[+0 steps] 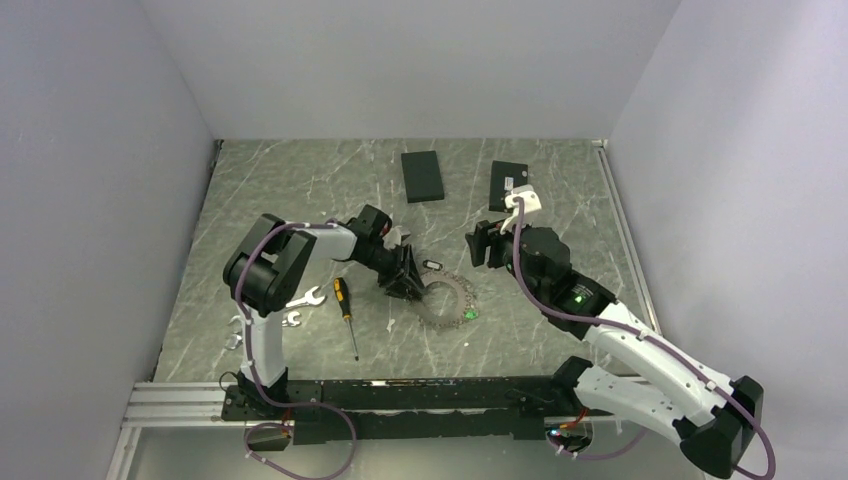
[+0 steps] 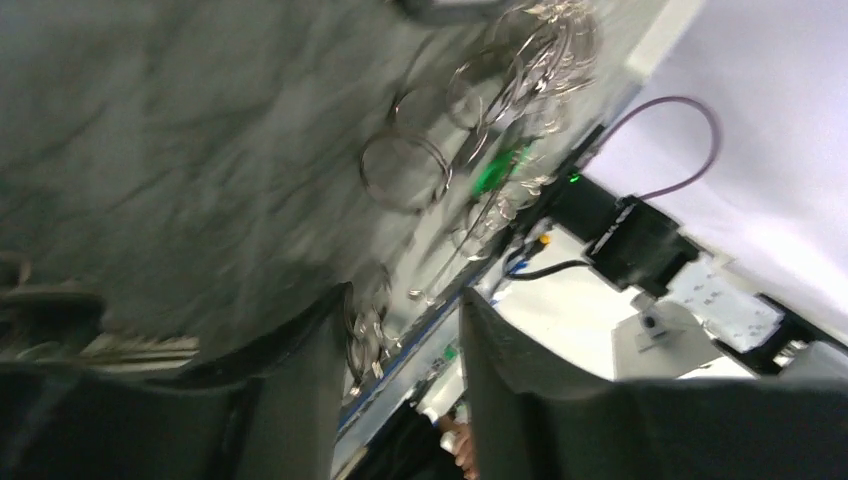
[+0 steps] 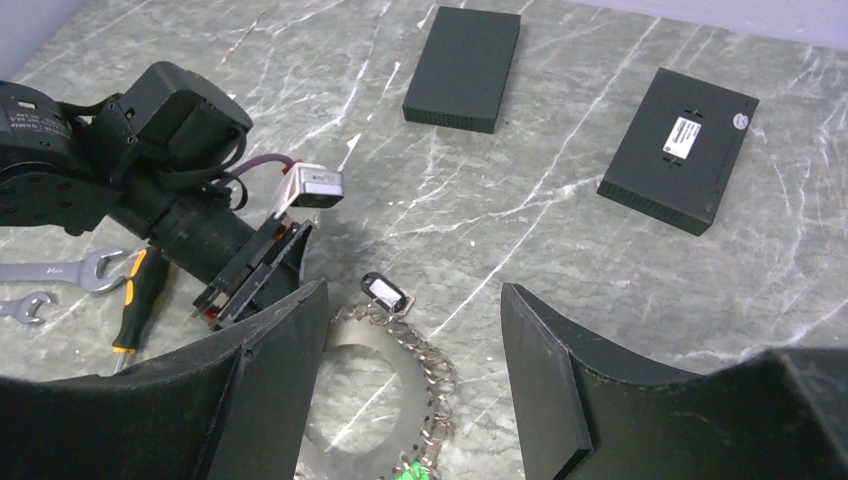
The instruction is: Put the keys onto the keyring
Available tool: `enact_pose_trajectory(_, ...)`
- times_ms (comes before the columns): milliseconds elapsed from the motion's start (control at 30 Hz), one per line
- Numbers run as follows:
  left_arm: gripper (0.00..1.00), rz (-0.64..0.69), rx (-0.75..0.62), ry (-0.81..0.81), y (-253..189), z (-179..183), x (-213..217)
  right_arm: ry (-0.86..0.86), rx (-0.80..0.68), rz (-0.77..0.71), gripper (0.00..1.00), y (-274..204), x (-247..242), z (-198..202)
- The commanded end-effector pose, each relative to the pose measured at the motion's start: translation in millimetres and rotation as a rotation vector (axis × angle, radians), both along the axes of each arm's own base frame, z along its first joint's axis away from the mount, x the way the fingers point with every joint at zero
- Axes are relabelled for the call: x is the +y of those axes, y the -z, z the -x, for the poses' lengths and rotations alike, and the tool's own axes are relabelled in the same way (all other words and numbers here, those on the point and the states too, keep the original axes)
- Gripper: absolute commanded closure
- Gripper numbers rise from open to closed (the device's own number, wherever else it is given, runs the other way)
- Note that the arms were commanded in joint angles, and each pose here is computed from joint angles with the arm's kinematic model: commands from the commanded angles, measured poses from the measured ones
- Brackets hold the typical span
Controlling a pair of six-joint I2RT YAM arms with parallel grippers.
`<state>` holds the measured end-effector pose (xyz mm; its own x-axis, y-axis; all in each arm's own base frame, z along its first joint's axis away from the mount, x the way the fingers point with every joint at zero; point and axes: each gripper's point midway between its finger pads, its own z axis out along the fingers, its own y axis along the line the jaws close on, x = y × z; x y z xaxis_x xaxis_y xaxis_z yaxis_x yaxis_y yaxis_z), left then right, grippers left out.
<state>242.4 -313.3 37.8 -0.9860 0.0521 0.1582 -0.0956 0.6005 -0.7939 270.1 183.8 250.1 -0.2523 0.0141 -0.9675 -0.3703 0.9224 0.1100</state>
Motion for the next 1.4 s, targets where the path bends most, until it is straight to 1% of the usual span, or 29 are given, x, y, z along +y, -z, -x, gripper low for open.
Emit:
enact_pose_trajectory(0,0.37,-0.072,0.023,0.030,8.2,19.3,13.7,-0.007,-0.043,-0.042,0.33,-14.6,3.5,-3.2)
enact_pose_trajectory(33,0.29,-0.076,0.015,0.028,5.4,19.8,14.9,-0.005,-0.045,-0.041,0.33,-14.8,2.6,-3.2)
enact_pose_trajectory(100,0.18,-0.098,-0.006,0.029,-1.2,21.0,18.9,-0.002,-0.051,-0.044,0.33,-16.6,1.4,-3.1)
enact_pose_trajectory(200,0.10,-0.122,-0.063,0.029,-21.9,18.8,23.8,-0.003,-0.064,-0.054,0.33,-19.5,1.0,-2.5)
enact_pose_trajectory(267,0.08,-0.166,-0.118,0.032,-40.2,16.3,30.9,-0.009,-0.074,-0.060,0.33,-21.6,1.1,-1.7)
enact_pose_trajectory(467,0.07,-0.344,-0.358,0.043,-101.7,3.9,68.0,-0.064,-0.123,-0.093,0.33,-31.8,6.6,4.8)
enact_pose_trajectory(533,0.06,-0.398,-0.464,0.032,-125.2,-2.9,82.2,-0.087,-0.168,-0.128,0.32,-42.7,8.4,8.4)
enact_pose_trajectory(600,0.06,-0.439,-0.600,0.009,-153.5,-11.3,96.2,-0.114,-0.199,-0.156,0.30,-49.6,11.1,12.2)
enact_pose_trajectory(667,0.05,-0.472,-0.744,-0.019,-177.1,-18.4,110.8,-0.131,-0.219,-0.179,0.26,-55.1,13.1,14.7)
enact_pose_trajectory(700,0.01,-0.490,-0.819,-0.046,-188.5,-21.6,119.5,-0.142,-0.227,-0.191,0.23,-57.9,14.6,16.2)
enact_pose_trajectory(767,0.00,-0.528,-0.991,-0.111,-210.7,-31.4,137.1,-0.157,-0.246,-0.215,0.10,-63.9,16.3,18.5)
enact_pose_trajectory(800,0.01,-0.556,-1.051,-0.141,-217.3,-31.7,148.2,-0.167,-0.254,-0.227,0.03,-67.0,17.9,20.3)
enact_pose_trajectory(833,0.01,-0.566,-1.137,-0.192,-230.8,-34.8,157.3,-0.175,-0.263,-0.240,0.01,-70.3,18.6,21.5)
enact_pose_trajectory(867,0.01,-0.590,-1.198,-0.217,-236.4,-32.3,168.7,-0.183,-0.273,-0.254,0.00,-73.2,19.7,22.8)
enact_pose_trajectory(900,0.01,-0.595,-1.287,-0.252,-248.2,-34.9,175.7,-0.191,-0.280,-0.268,0.00,-75.4,21.0,23.9)
enact_pose_trajectory(1000,0.01,-0.673,-1.469,-0.343,-262.2,-30.7,207.0,-0.224,-0.291,-0.293,0.00,-79.8,27.5,26.0)
enact_pose_trajectory(1033,0.01,-0.723,-1.493,-0.367,-254.4,-28.7,219.1,-0.242,-0.288,-0.296,0.00,-79.3,32.0,26.0)
enact_pose_trajectory(1067,0.01,-0.759,-1.544,-0.380,-259.6,-27.7,228.3,-0.247,-0.287,-0.305,0.00,-81.1,34.3,25.5)
enact_pose_trajectory(1133,0.01,-0.816,-1.571,-0.437,-250.0,-22.1,245.3,-0.234,-0.250,-0.317,0.00,-77.4,39.2,19.4)
enact_pose_trajectory(1267,0.00,-0.772,-1.628,-0.493,-252.0,-7.7,252.5,-0.174,-0.190,-0.346,0.00,-74.4,42.7,5.1)
enact_pose_trajectory(1367,0.00,-0.753,-1.655,-0.547,-253.9,0.2,259.2,-0.157,-0.180,-0.356,0.00,-71.9,46.2,-1.6)
